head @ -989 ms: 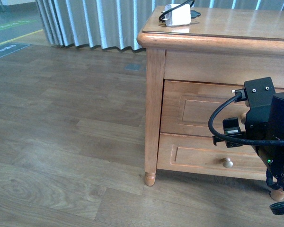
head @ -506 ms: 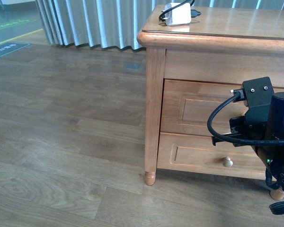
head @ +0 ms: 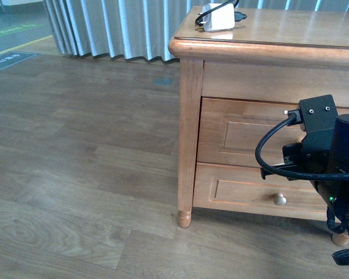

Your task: Put charger into drawer

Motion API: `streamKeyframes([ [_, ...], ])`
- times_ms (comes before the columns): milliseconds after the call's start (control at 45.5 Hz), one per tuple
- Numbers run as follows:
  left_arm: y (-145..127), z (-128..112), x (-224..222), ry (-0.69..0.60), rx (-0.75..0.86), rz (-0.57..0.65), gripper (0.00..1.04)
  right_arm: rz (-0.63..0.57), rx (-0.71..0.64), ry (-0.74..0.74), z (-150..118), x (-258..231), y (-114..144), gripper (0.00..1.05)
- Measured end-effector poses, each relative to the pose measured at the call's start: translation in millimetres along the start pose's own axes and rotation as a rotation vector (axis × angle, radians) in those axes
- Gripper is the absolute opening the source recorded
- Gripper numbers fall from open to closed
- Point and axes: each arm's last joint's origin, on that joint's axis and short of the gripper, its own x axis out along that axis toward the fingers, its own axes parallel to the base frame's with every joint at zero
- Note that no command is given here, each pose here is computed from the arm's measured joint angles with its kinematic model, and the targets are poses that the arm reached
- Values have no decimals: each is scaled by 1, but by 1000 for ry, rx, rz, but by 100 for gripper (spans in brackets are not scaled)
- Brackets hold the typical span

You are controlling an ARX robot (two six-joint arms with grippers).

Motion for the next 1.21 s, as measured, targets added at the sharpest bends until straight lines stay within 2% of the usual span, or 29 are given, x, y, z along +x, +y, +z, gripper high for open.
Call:
streamKeyframes([
  [264,0,0,0,0,0,0,99,37,24,0,-4,-9,-5,23],
  [550,0,0,0,0,0,0,99,80,32,14,-12,-40,-12,23],
  [1209,0,0,0,0,0,0,99,261,79,77,-36,-121,-52,22],
])
